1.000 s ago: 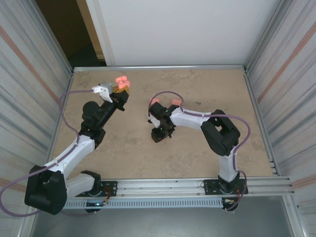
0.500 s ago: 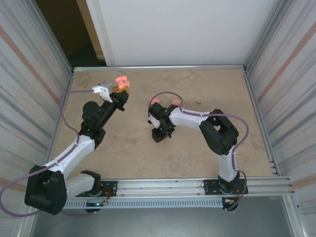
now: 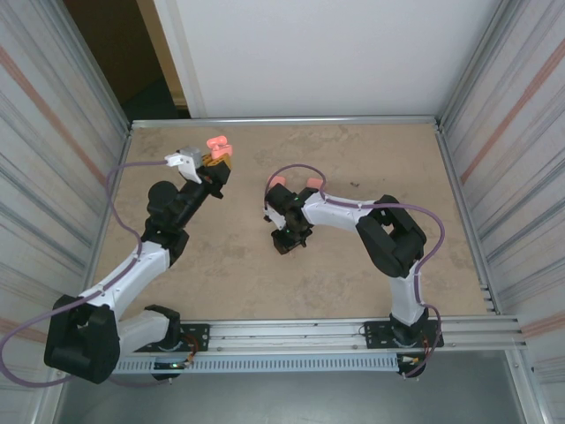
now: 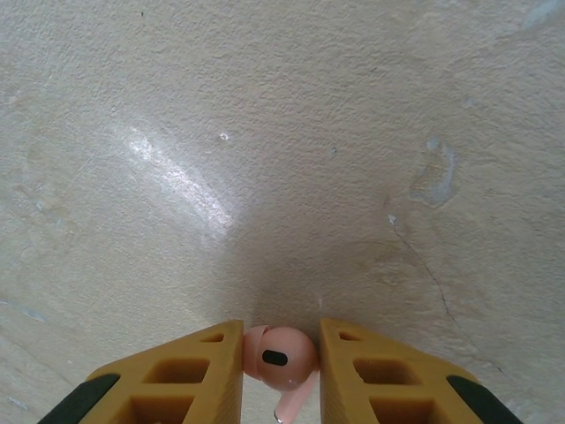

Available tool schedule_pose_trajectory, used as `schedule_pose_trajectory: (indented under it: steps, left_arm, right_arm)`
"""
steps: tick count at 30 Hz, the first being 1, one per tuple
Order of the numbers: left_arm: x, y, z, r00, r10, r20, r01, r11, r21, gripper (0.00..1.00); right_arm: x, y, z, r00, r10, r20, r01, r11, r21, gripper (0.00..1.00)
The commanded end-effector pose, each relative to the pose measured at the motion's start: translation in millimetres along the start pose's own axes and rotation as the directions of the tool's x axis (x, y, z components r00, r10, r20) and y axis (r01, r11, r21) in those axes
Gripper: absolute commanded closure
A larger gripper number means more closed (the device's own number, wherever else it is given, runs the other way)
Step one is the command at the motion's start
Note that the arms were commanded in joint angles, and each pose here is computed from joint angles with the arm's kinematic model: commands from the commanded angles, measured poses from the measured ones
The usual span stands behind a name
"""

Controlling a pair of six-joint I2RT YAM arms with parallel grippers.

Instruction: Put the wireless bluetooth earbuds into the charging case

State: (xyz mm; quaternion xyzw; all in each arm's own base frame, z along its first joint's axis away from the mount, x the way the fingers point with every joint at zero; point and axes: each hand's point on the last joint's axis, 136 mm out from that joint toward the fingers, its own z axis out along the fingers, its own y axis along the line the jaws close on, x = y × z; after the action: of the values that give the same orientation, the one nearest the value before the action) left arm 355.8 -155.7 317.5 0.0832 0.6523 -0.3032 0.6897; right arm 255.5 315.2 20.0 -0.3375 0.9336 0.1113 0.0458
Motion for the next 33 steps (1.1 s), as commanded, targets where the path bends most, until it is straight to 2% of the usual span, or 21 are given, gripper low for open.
schedule_pose_trajectory:
  steps: [1, 10, 17, 26, 33]
  left_arm:
    - [-17, -3, 2, 0.998, 0.014, 0.055, -0.015, 1.0, 0.015, 1.0]
    - [-16, -4, 6, 0.999, 0.004, 0.054, -0.006, 1.0, 0.031, 1.0]
    - [-15, -8, 9, 0.998, -0.005, 0.069, 0.001, 0.998, 0.064, 1.0]
    - [-17, -24, 8, 0.99, 0.015, 0.14, -0.037, 0.988, 0.153, 1.0]
    - [-16, -45, 9, 0.985, 0.081, 0.155, -0.113, 0.971, 0.211, 1.0]
  right_arm:
    - [-1, 3, -14, 0.999, -0.018, 0.031, 0.018, 1.0, -0.009, 0.74]
    - [-10, -3, -46, 0.989, 0.008, 0.148, -0.006, 1.0, -0.016, 0.74]
    - [-30, -10, -89, 0.951, 0.037, 0.306, -0.029, 0.999, -0.029, 0.74]
    - [-58, -11, -160, 0.854, 0.038, 0.519, -0.013, 0.999, -0.05, 0.74]
    - [-77, -7, -229, 0.729, 0.028, 0.684, 0.021, 0.998, -0.064, 0.75]
